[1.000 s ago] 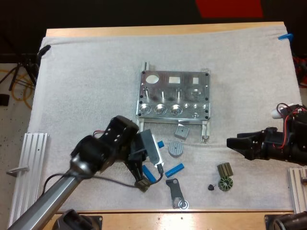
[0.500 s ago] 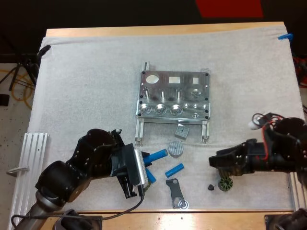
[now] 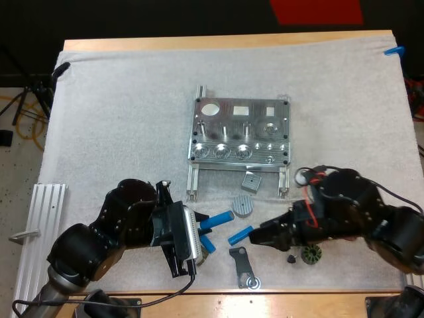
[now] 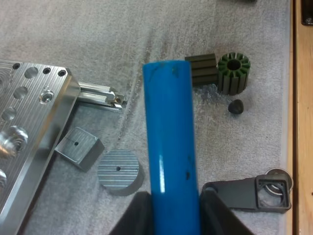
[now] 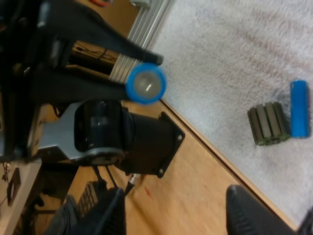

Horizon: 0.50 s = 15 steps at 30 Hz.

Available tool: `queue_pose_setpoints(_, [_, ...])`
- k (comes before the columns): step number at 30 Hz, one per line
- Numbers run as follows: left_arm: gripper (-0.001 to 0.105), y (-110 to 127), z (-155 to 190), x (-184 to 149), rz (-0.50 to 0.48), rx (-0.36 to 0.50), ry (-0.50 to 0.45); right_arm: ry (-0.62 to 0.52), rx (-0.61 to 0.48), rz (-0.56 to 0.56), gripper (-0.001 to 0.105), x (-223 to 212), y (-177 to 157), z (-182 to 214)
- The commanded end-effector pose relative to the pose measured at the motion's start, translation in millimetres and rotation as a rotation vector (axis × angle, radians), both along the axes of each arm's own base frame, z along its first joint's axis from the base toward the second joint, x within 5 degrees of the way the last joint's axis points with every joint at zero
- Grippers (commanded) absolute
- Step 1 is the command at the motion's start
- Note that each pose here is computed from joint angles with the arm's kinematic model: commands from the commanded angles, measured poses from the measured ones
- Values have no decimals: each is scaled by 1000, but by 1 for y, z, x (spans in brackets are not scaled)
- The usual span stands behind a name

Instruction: Load cells from right to left

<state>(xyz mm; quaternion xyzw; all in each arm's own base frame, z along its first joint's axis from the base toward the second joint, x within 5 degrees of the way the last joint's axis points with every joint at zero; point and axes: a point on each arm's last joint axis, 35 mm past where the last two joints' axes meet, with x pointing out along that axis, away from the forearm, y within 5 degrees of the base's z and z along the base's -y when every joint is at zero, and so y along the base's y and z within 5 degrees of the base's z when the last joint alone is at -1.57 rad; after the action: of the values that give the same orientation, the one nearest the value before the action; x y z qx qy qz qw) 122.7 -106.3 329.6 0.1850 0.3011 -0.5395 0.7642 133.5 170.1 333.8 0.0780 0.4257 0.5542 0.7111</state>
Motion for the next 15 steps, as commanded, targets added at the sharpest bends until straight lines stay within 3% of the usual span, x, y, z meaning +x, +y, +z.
queue_pose_setpoints(1, [0,0,4,-2,-23,-15,-11,-9,25,3,46,4,6,2])
queue_pose_setpoints(15, [0,-1,4,-2,-35,-22,-9,51,102,-9,46,24,31,-7])
